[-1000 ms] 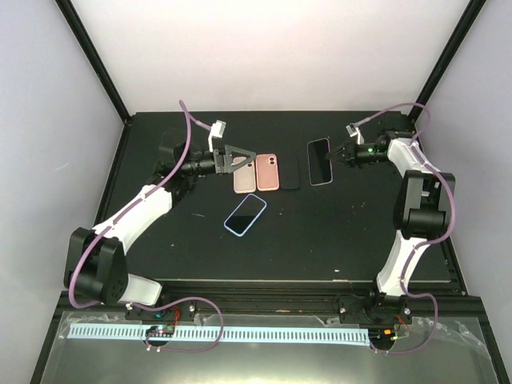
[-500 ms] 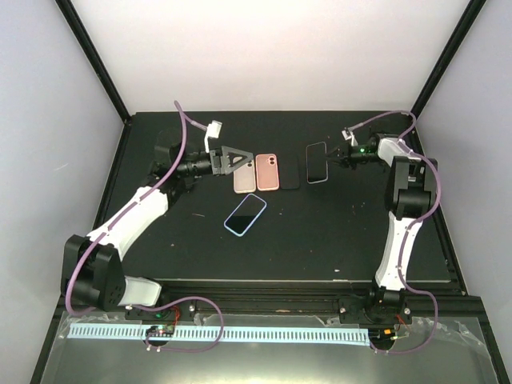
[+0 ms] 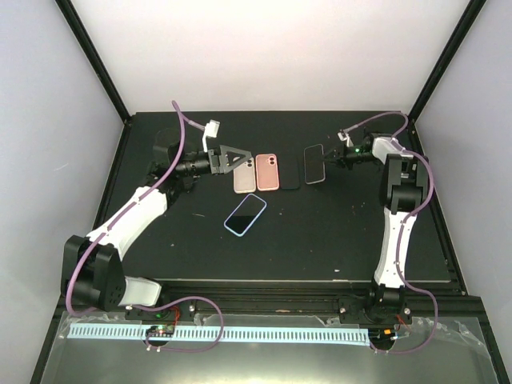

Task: Take the phone out of the phone case
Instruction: Place the phone at the center of the board.

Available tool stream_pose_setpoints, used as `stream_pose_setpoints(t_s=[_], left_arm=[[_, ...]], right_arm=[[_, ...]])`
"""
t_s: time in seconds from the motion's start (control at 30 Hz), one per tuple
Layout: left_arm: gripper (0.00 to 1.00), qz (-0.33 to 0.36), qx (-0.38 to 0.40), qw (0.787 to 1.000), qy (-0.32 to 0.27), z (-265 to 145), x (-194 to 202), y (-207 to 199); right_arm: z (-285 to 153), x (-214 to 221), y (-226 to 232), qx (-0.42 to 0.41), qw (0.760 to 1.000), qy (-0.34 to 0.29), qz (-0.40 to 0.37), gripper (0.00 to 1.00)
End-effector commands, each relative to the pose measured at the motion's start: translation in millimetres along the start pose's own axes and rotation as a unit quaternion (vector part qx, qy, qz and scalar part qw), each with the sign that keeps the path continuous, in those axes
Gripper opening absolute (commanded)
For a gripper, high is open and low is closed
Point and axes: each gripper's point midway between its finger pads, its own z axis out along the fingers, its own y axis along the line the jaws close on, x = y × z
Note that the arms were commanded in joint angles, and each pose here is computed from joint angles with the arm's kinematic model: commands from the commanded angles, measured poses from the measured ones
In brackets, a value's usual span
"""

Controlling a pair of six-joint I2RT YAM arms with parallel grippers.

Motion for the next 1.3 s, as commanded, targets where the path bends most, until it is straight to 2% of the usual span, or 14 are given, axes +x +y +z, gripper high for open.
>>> stream_pose_setpoints(t_s=[0.0, 0.2, 0.27, 0.4, 0.57, 0.67, 0.8, 1.03, 1.2, 1.27], left_arm=[[0.99, 0.009, -0.008, 1.0, -0.009, -3.0, -1.4, 2.1], [0.99, 0.005, -0.014, 1.0, -0.009, -4.0, 1.2, 5.1], [0.99, 0.006, -0.018, 1.0, -0.011, -4.5, -0.2, 5.5], [0.99, 0.006, -0.036, 0.999, -0.012, -5.2, 0.0, 11.3], [0.99, 0.008, -0.09, 0.996, -0.016, -12.9, 8.7, 27.9], [0.99, 0.039, -0.13, 0.991, -0.02, -22.1, 12.2, 33.0], [0.99, 0.068, -0.188, 0.98, -0.009, -33.1, 21.0, 48.5], [0.99, 0.107, -0.262, 0.958, 0.034, -49.3, 32.9, 65.5], [0.99, 0.131, -0.342, 0.929, 0.05, -69.4, 30.5, 85.5], [0.99, 0.124, -0.388, 0.912, 0.045, -82.5, 26.0, 98.8]], right_arm=[[9.1, -3.8, 12.9, -0.006, 1.0, 0.011, -0.014, 0.05], [15.0, -2.5, 2.6, 0.025, 1.0, 0.013, -0.008, 0.17], [14.5, -1.6, -0.3, 0.039, 0.999, 0.014, -0.006, 0.27], [7.7, -2.6, 3.0, 0.061, 0.998, 0.005, -0.013, 0.55], [-4.1, -4.8, 8.9, 0.096, 0.995, -0.005, -0.033, 0.7], [-10.8, -2.8, 11.2, 0.113, 0.993, -0.01, -0.041, 0.82], [-20.5, 0.0, 21.1, 0.126, 0.99, -0.014, -0.06, 0.89], [-46.6, 0.6, 59.5, 0.136, 0.984, -0.029, -0.11, 0.94], [-69.2, 7.3, 94.5, 0.142, 0.978, -0.043, -0.15, 0.95], [-78.6, 13.2, 108.8, 0.141, 0.974, -0.048, -0.168, 0.99]])
